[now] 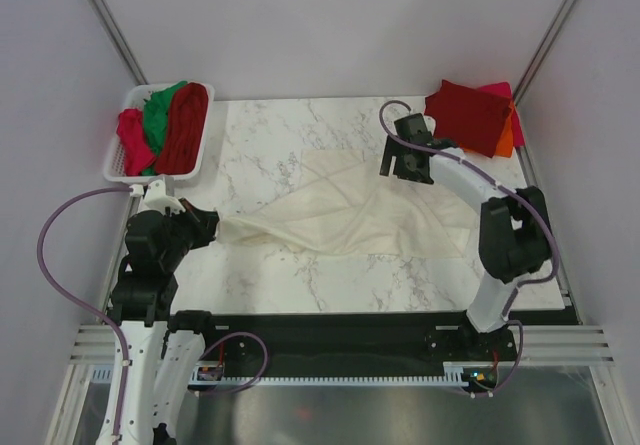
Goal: Fold and stack the t-shirts
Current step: Flatten the tshirt out
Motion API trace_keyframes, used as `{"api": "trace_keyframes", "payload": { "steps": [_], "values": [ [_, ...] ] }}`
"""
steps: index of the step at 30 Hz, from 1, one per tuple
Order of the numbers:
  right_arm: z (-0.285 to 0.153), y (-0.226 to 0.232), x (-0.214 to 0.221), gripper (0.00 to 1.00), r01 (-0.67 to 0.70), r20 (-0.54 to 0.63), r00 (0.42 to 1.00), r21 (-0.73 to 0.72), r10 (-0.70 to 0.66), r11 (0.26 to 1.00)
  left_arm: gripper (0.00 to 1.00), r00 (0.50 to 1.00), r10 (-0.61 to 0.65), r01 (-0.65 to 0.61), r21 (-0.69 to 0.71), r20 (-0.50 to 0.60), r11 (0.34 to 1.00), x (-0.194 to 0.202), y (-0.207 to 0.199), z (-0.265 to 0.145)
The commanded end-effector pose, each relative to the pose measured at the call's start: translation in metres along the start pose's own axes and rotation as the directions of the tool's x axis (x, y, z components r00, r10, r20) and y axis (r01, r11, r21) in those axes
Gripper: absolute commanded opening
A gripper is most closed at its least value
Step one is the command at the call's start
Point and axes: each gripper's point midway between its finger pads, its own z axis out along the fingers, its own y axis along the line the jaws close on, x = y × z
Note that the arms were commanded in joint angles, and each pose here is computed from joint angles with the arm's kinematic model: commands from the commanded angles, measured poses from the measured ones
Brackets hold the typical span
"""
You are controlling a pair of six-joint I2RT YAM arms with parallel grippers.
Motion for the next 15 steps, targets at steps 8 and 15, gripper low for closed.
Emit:
{"api": "trace_keyframes", "payload": {
  "steps": [8,15],
  "values": [
    [0.054,0.017,-0.054,0.79,0.024,0.035,0.999,0.064,-0.026,0.998,0.02,0.999,0.016,-0.016,-0.01,0.034,1.0,-0.012,-0.001,-0.001],
    [0.07,0.018,-0.035,0.68,0.013,-0.018,1.0,0.056,-0.012,0.998,0.02,0.999,0.014,-0.013,-0.02,0.034,1.0,-0.012,0.001,0.0]
  ]
}}
